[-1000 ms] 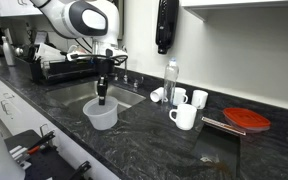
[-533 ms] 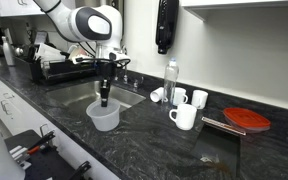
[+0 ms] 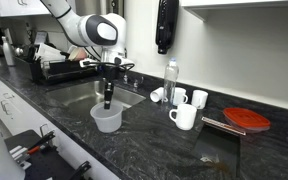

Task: Move the bowl from the sink to the counter

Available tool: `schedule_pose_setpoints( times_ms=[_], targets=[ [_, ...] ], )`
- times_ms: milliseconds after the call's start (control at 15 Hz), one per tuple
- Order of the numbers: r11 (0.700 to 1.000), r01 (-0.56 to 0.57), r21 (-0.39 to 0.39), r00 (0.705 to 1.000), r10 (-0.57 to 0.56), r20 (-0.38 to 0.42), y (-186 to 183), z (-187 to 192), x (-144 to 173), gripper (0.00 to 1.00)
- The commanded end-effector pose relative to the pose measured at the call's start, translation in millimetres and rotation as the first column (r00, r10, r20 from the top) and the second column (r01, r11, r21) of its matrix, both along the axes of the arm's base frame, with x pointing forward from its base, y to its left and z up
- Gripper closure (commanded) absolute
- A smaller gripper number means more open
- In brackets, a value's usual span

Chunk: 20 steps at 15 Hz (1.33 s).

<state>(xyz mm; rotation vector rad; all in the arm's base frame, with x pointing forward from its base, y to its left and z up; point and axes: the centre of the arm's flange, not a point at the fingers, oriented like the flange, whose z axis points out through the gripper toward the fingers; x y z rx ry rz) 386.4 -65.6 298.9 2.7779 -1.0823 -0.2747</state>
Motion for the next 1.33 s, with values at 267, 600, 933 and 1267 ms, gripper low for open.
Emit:
schedule_pose_setpoints(
  times_ms=[267,600,933,1267],
  targets=[
    [1.0,0.01,-0.012,1.0,-0.01,0.007,3.3,-1.7,14.4,0.49],
    [1.0,-0.011,-0.007,0.995,0.011,0.096,15.4,30.3,15.5,0.14],
    [0.999,-0.036,0.007,0.989,0.035,0.141,33.5,54.0,19.1,0.05],
    [1.0,-0.029,0.01,0.992,0.027,0.123,30.0,45.7,17.7,0.0]
  ],
)
